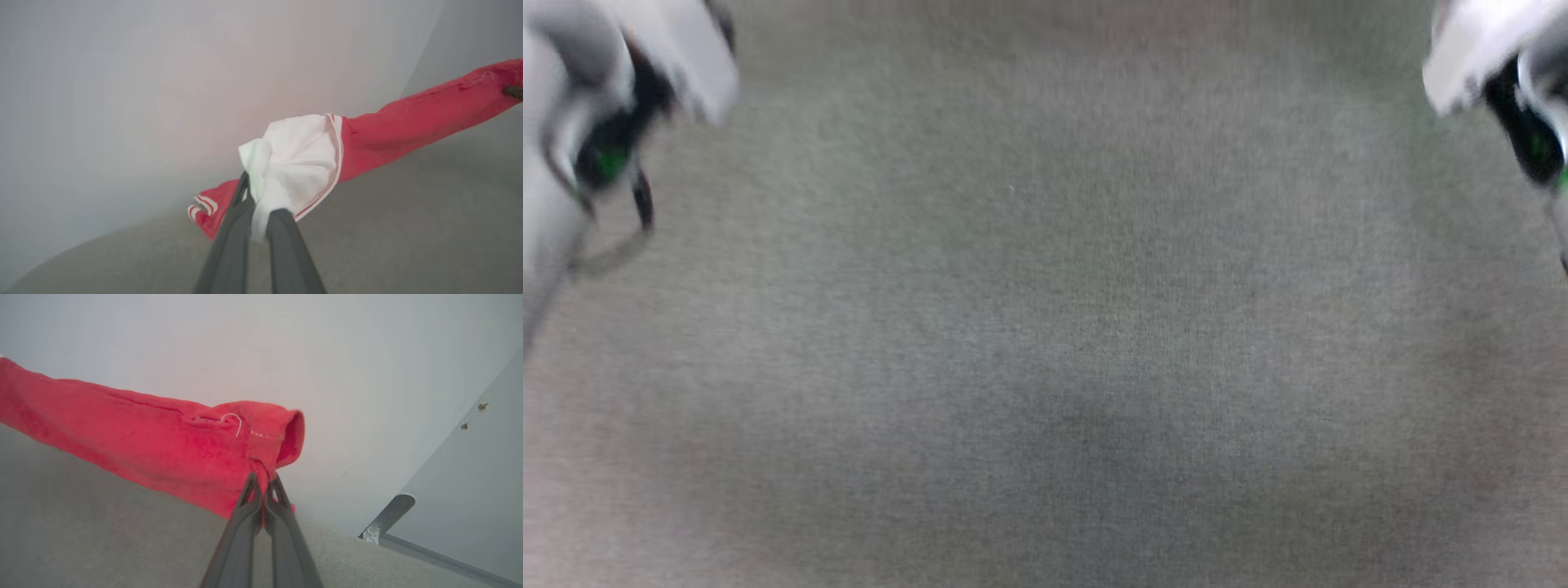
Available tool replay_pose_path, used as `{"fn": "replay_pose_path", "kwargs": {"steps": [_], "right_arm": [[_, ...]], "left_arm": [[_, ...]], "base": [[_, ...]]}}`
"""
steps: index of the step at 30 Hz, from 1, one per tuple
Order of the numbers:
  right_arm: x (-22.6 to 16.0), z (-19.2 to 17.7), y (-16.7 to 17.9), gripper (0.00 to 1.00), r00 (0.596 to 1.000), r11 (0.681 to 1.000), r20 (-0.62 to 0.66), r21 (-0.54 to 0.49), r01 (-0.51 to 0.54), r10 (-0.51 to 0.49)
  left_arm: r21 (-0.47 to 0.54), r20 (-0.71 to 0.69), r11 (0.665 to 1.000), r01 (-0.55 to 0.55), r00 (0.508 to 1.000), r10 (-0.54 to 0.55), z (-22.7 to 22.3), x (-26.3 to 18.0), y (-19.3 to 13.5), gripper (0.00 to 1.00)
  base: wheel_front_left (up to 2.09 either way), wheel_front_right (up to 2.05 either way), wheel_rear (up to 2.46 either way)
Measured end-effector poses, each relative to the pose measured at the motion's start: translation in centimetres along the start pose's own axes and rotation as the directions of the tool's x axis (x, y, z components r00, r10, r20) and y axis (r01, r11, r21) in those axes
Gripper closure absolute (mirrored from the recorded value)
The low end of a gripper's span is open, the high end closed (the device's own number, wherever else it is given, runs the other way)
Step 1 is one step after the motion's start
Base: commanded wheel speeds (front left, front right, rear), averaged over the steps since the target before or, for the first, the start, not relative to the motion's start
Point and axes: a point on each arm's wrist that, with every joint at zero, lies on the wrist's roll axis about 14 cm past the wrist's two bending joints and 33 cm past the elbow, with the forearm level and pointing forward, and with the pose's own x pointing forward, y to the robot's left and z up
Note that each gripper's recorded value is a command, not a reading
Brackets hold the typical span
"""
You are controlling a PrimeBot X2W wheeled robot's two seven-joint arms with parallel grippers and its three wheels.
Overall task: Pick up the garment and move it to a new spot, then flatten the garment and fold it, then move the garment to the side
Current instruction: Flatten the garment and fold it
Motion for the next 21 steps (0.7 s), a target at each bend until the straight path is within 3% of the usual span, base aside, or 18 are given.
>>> {"fn": "replay_pose_path", "kwargs": {"steps": [11,21], "right_arm": [[-11.3,-2.0,1.5,1.00,0.991,0.993,-0.069,-0.021,-0.119,0.117],[-19.0,-7.2,4.6,1.00,0.976,0.983,-0.127,-0.018,-0.182,0.178]], "left_arm": [[-0.120,-0.124,0.993,-0.005,0.992,-0.010,-5.4,-13.8,-5.5,1.00],[-0.274,-0.264,0.950,-0.152,0.961,0.078,-11.2,-23.4,-8.8,1.00]], "base": [[0.00,0.00,0.00],[0.00,0.00,0.00]]}}
